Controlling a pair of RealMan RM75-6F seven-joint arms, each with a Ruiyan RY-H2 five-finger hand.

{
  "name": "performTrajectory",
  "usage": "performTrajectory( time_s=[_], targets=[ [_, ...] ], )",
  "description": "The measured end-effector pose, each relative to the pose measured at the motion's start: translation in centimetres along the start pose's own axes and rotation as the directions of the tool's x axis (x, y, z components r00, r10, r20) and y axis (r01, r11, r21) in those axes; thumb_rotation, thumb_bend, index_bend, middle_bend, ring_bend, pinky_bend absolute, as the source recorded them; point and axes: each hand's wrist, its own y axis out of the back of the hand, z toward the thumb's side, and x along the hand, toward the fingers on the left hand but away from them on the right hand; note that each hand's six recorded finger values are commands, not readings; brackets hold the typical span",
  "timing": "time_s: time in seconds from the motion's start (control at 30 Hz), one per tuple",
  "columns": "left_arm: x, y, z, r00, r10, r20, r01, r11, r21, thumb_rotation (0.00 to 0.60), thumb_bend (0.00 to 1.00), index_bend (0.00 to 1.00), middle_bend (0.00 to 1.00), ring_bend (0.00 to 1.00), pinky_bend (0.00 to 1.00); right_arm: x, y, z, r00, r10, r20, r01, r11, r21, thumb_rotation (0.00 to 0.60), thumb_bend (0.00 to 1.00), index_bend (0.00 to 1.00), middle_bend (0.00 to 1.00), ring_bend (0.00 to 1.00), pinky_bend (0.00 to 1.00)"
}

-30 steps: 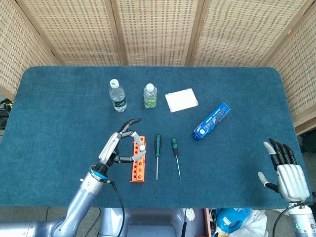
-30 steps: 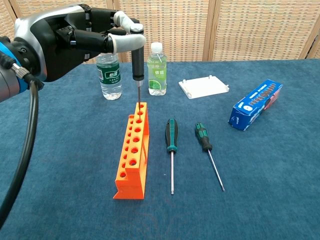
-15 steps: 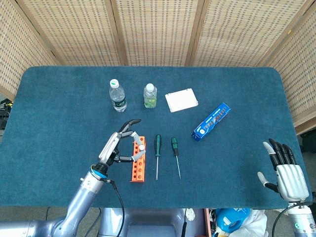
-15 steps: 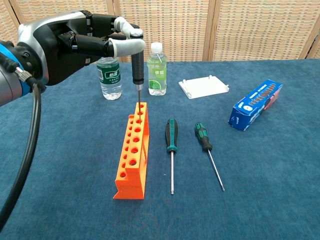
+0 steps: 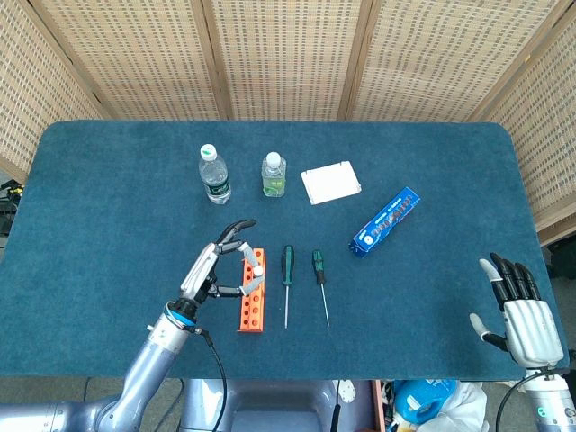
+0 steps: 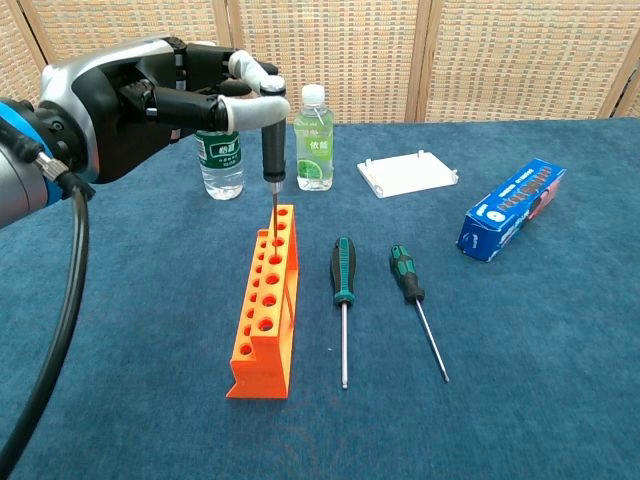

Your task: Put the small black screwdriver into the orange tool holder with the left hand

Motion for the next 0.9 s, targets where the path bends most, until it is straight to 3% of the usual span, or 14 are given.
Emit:
performTrajectory(
  time_s=[0.9],
  targets=[
    [0.2, -0.3, -2.3, 0.999, -0.011, -0.039, 0.012, 1.0, 0.023, 0.6, 0.4, 0.72, 0.13, 0.0, 0.0, 0.0, 0.0, 0.1, 1.0, -0.001, -0.003, 0.001, 1.0, -0.006, 0.6, 0.28, 0.0, 0.0, 0.0, 0.0]
  ],
)
